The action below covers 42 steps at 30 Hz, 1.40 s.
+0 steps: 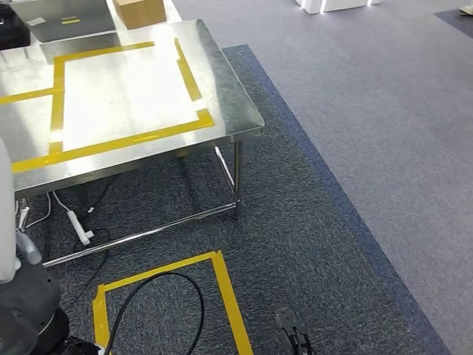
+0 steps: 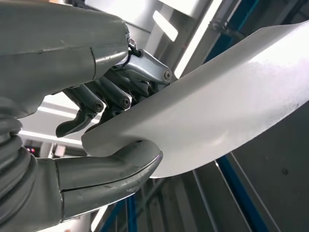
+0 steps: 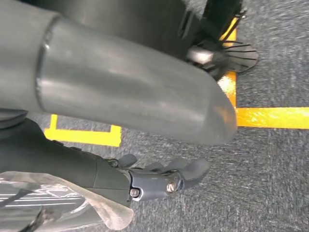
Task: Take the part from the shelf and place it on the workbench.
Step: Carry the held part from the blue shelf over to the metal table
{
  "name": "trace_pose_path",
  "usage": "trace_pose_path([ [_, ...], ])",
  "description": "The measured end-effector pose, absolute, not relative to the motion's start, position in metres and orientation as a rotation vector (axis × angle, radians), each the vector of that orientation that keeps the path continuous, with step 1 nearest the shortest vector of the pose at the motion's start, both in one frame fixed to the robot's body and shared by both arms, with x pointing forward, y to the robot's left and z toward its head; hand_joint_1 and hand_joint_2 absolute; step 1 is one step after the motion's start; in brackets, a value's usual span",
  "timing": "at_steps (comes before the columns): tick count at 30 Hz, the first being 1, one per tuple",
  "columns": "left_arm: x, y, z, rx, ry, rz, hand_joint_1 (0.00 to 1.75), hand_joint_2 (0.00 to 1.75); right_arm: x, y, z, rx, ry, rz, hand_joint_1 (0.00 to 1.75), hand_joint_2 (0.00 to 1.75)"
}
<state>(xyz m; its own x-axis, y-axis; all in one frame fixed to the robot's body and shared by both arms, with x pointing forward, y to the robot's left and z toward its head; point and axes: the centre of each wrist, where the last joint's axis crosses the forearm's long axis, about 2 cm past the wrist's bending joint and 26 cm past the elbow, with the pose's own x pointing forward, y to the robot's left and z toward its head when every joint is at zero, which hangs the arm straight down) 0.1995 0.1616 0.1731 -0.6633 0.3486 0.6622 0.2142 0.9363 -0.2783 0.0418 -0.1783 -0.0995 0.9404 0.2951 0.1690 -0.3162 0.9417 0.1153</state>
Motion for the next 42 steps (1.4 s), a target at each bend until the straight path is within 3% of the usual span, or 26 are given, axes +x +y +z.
trace_pose_path([
  [18, 0.2042, 0.1588, 0.1788, -0.362, -2.327, 0.233, 1.75, 1.75, 0.0404, -0.1801, -0.0997, -0.011, -0.077, 0.309, 0.00, 0.00],
  [42, 0.2062, 0.1558, 0.1823, -0.362, -2.330, 0.263, 1.75, 1.75, 0.0418, -0.1810, -0.0998, 0.003, -0.099, 0.291, 0.00, 0.00],
])
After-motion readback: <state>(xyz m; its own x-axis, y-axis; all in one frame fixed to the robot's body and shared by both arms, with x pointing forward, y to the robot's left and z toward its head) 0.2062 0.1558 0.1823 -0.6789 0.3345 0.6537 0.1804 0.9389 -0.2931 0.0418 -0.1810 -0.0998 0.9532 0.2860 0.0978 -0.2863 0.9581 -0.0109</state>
